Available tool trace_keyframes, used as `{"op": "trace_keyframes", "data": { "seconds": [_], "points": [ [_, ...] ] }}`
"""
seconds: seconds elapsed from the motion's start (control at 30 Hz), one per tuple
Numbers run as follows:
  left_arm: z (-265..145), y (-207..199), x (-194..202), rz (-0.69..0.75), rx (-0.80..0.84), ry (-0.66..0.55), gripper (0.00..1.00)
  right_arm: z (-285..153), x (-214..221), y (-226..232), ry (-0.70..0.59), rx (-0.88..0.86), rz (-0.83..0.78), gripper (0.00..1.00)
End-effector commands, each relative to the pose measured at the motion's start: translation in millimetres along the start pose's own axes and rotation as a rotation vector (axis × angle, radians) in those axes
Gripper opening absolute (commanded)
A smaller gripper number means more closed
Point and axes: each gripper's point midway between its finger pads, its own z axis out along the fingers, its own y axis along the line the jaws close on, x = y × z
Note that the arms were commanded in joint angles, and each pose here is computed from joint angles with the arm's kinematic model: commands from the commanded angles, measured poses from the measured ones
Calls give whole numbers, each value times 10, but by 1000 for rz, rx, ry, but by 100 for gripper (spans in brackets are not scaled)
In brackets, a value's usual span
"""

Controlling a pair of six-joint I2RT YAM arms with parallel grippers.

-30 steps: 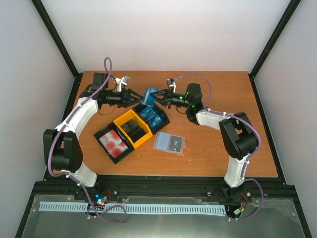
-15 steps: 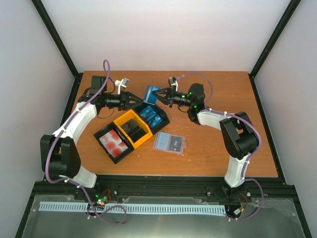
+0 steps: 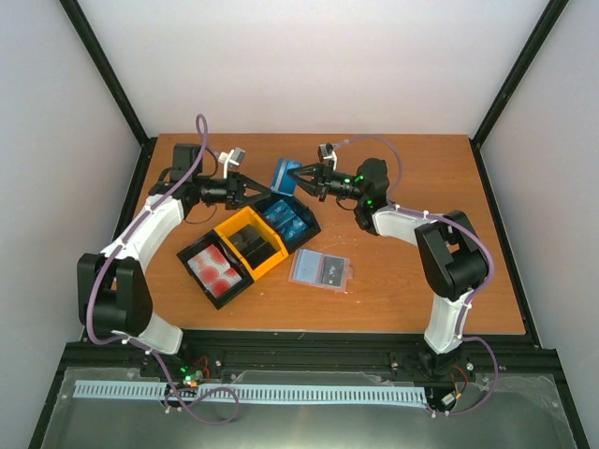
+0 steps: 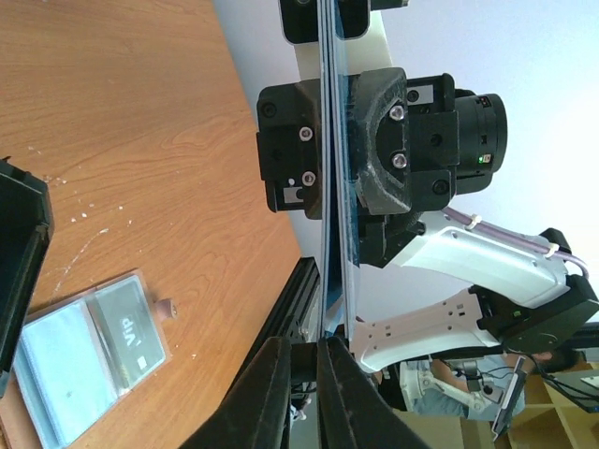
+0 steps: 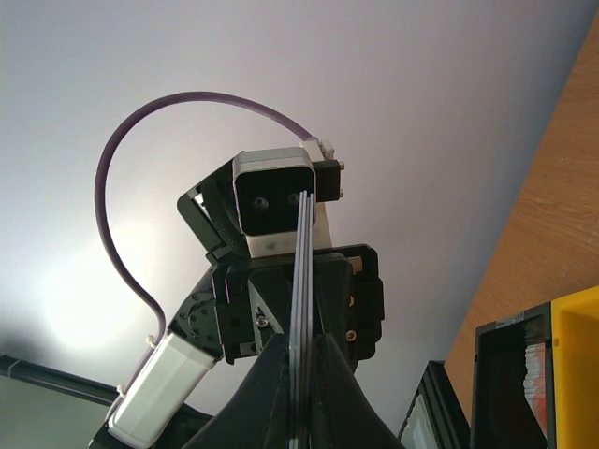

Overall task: Put the credit cards into the card holder
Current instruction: Pick up the credit card from the storage box.

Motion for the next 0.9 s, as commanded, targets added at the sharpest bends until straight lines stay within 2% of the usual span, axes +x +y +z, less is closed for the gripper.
{"op": "trace_keyframes", "data": {
  "seconds": [0.0,0.17,0.43,0.6,0.87],
  "points": [
    [-32,-100,-65,44,20,-11,9,48,79,167,39,-54,-48,3],
    [-23,-75,-66,31,21,-9,9,52,96,205,48,-61,-55,3],
    [-2,-62,-63,-12,48,10,20,147,221,189,101,-59,-63,3],
    [40,88,-13,-42,17,28,19,210,264,224,119,-79,-62,3],
    [65,88,-30,-44,21,33,21,266,333,203,142,-76,-54,3]
  ]
}}
